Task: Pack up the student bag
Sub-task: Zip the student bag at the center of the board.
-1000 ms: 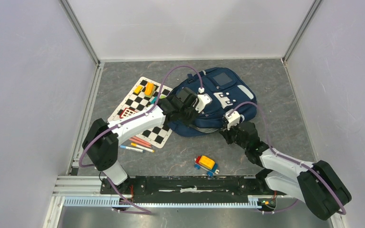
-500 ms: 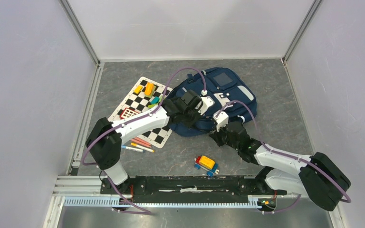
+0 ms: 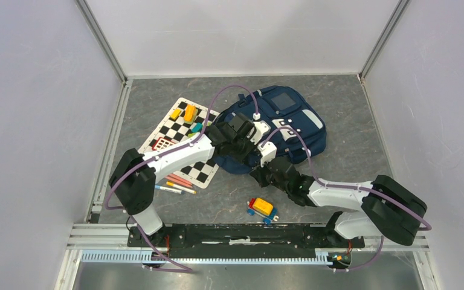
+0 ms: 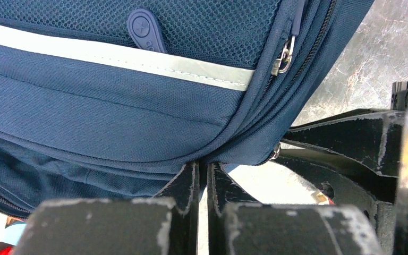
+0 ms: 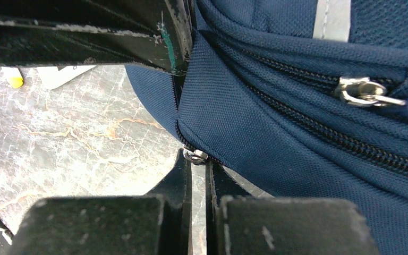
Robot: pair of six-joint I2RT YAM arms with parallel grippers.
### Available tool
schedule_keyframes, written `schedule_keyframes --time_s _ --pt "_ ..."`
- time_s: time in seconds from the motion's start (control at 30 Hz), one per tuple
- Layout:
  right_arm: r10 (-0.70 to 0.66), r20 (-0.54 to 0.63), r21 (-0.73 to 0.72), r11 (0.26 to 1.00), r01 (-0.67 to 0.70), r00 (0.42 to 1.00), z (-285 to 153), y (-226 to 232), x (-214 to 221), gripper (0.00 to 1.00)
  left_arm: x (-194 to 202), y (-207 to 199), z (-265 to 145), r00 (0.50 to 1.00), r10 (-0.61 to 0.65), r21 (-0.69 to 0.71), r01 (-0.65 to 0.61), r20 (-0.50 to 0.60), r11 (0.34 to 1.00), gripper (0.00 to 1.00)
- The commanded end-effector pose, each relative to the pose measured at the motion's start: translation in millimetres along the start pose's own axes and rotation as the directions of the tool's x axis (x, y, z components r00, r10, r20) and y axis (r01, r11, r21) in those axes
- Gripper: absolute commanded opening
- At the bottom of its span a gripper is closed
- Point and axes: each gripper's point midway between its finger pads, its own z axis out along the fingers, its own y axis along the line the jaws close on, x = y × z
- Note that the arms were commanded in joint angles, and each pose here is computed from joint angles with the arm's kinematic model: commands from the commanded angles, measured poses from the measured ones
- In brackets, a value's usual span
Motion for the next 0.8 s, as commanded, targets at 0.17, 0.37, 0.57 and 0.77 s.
schedule_keyframes --time_s 0.17,0.37,0.57,0.77 --pt "0.071 0.137 -0.023 0.997 -0.068 0.988 -11.2 19.4 -48.2 0.2 -33.5 14.3 -28.9 0.967 -0.108 -0.103 0.135 0.23 0.986 0.3" --pt "0.021 0.085 0.11 0.993 -0.031 0.996 -41.2 -8.1 -43.1 0.54 -27.3 33.7 -67.1 0.923 -0.171 -0.196 0.249 0.345 0.949 0.71" --pt "-0.006 0.036 0.331 0.944 -0.006 0.999 -76.6 -51.4 -46.5 0.82 -16.0 30.3 -95.0 0.853 -0.231 -0.144 0.331 0.468 0.933 0.84" --pt "0.003 0.007 0.489 0.872 -0.006 1.0 -99.3 -93.2 -61.6 0.98 -11.6 -13.2 -93.9 0.783 -0.341 0.016 0.39 0.52 0.921 0.82"
